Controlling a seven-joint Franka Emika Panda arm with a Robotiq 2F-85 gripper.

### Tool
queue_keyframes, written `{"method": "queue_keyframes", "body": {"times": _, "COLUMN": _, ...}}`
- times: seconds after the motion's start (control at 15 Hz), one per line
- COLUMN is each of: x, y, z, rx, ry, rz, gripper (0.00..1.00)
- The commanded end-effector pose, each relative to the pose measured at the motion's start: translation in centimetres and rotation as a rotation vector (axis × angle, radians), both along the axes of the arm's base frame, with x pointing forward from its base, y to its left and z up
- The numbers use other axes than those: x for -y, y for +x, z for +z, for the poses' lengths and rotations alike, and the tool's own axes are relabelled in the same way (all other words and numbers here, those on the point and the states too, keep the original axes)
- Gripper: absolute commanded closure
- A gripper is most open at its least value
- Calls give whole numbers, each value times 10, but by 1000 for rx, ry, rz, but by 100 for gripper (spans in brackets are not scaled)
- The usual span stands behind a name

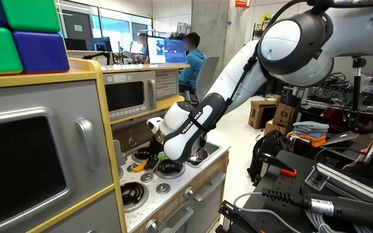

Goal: Pick up the carrot plush toy from the stove and put it in the bowl

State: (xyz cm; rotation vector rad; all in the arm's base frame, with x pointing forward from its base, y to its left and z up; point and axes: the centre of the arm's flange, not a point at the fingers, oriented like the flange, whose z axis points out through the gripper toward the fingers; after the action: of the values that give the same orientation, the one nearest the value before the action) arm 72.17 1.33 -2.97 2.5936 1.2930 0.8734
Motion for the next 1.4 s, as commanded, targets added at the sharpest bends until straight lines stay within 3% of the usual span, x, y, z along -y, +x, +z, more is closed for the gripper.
{"method": "queue_keyframes", "body": {"times": 0.0, "x": 6, "y": 25, "z": -13, "rx": -17, "ry": 27, "rz": -11, "gripper": 34}}
{"method": "queue_keyframes", "body": {"times": 0.53, "x": 40, "y": 17, "z": 18, "rx": -7, "ry": 65, "rz": -119, "gripper": 96}}
{"method": "queue_keyframes", "body": {"times": 0.67, "x": 63, "y": 8, "z": 44, "rx": 13, "ry": 38, "rz": -176, "gripper": 100}}
{"method": "queue_keyframes", "body": {"times": 0.8, "x": 90, "y": 4, "z": 67, "rx": 15, "ry": 25, "rz": -254, "gripper": 98}}
{"method": "queue_keyframes", "body": {"times": 1.0, "x": 145, "y": -2, "z": 85, "rx": 2, "ry": -34, "rz": -439, "gripper": 97}}
{"method": "queue_keyframes", "body": {"times": 1.2, "x": 193, "y": -11, "z": 71, "rx": -122, "ry": -48, "rz": -559, "gripper": 97}}
{"method": "queue_keyframes", "body": {"times": 1.33, "x": 201, "y": -20, "z": 57, "rx": -222, "ry": -12, "rz": -584, "gripper": 97}}
